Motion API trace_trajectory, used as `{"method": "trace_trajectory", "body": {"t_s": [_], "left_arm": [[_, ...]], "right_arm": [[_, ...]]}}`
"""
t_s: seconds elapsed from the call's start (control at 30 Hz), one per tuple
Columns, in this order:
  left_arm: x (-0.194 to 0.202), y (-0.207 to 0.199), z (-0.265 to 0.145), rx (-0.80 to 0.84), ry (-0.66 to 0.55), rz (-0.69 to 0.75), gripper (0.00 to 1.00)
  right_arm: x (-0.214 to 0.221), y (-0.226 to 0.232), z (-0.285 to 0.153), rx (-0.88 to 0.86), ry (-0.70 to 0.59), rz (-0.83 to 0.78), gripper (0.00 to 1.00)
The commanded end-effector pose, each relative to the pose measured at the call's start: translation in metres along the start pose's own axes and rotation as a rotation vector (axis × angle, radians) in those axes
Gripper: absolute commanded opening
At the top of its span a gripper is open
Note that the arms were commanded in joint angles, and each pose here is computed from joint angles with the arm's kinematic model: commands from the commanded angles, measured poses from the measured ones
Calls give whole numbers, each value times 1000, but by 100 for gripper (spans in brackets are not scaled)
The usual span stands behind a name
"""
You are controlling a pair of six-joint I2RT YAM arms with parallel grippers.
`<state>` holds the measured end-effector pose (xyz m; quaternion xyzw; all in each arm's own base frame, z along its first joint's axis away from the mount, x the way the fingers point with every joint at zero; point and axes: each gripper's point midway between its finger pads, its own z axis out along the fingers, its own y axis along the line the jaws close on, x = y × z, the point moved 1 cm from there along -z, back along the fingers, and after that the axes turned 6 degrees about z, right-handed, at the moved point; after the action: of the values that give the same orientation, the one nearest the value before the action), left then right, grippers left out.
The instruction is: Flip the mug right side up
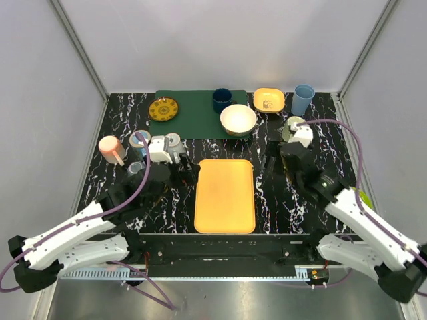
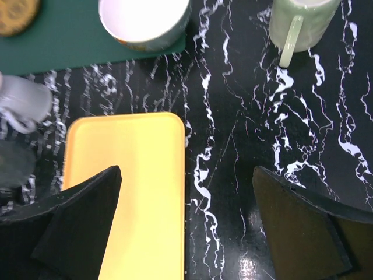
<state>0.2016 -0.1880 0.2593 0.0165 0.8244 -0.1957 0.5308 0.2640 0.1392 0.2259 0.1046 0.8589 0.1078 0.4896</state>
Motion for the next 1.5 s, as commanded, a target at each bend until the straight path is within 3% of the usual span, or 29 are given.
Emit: {"method": "trace_trajectory", "body": {"t_s": [0.0,0.27,0.33,0.4,0.5,0.67,0.73,0.77,0.83,1.0,1.17,1.47], "left_arm": [[6,2,-1,21,7,12,99],[16,0,0,96,-15,59,99],[20,-1,2,92,1,67,99],[23,-3,6,86,24,78,99],[28,-7,11,82,54,86,99],[31,-16,15,129,45,77,99],[26,-18,13,151,19,68,99],[28,-17,12,158,15,76,99],[23,-16,9,172,-14,74,99],[22,-2,4,147,-57,85,99],[25,-1,2,147,-45,75,99],[36,-6,3,189,-15,65,99]], "right_arm": [[-37,10,-26,-118,-155,122,100],[-51,-17,2,213,-153,-11,100],[-65,-15,5,219,-160,27,100],[-86,-46,20,316,-174,105,100],[-99,-94,50,389,-112,224,97],[-90,-107,105,489,31,170,93],[-84,-106,117,497,74,137,90],[-79,-107,126,496,93,124,81],[-82,-98,140,430,86,88,78],[-71,-97,168,404,142,8,84],[-58,-104,194,433,178,-35,73],[-50,-123,225,482,196,-27,72]]}}
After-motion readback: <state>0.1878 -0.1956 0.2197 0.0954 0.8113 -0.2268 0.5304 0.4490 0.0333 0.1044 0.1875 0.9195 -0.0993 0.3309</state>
